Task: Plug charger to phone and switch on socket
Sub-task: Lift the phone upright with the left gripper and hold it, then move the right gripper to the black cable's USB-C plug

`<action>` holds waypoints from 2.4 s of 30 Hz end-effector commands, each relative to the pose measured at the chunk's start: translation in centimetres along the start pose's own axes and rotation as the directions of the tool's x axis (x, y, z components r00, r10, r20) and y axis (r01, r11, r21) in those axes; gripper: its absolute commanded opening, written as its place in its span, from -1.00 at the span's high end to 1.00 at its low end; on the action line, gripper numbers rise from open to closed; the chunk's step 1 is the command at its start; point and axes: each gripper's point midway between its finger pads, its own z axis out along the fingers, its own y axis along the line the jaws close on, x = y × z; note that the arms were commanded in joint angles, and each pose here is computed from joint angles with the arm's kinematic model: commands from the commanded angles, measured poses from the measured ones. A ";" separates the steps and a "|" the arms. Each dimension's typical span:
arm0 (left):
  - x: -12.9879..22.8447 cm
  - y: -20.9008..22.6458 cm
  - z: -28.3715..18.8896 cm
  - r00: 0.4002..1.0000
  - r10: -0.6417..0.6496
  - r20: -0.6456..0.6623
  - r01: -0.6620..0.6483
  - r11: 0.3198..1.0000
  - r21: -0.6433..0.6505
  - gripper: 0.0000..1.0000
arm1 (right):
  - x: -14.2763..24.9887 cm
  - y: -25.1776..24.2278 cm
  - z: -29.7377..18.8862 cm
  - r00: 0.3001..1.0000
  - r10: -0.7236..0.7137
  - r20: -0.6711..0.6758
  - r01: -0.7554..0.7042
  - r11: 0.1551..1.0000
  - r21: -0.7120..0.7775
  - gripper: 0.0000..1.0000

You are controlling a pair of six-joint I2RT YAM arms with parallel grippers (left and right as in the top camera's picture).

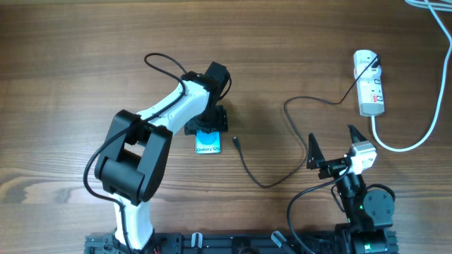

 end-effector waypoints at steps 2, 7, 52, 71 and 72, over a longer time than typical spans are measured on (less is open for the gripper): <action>-0.1 -0.1 -1.6 0.999 0.017 0.040 -0.018 1.000 0.016 -0.45 | -0.2 -0.2 -0.1 1.000 0.005 0.012 -0.005 1.000 0.013 -0.99; -1.2 -0.4 -3.9 0.993 -0.004 0.115 -0.004 0.998 0.062 -0.45 | -0.2 -0.2 -0.1 1.000 0.005 0.012 -0.005 1.000 0.013 -0.99; -1.3 -3.9 -8.4 0.952 0.268 0.146 -0.299 0.724 0.622 -0.47 | -6.8 7.0 1.4 0.675 0.390 -0.627 -0.551 0.831 -0.076 -0.99; -1.3 -3.9 -8.4 0.951 0.271 0.148 -0.302 0.723 0.621 -0.48 | 2.1 10.5 6.7 0.208 0.336 -0.919 -0.589 0.793 0.157 -0.84; -1.3 -3.9 -8.4 0.951 0.271 0.148 -0.302 0.723 0.621 -0.48 | 2.3 11.4 6.8 0.210 0.310 -0.927 -0.589 0.797 0.133 -0.80</action>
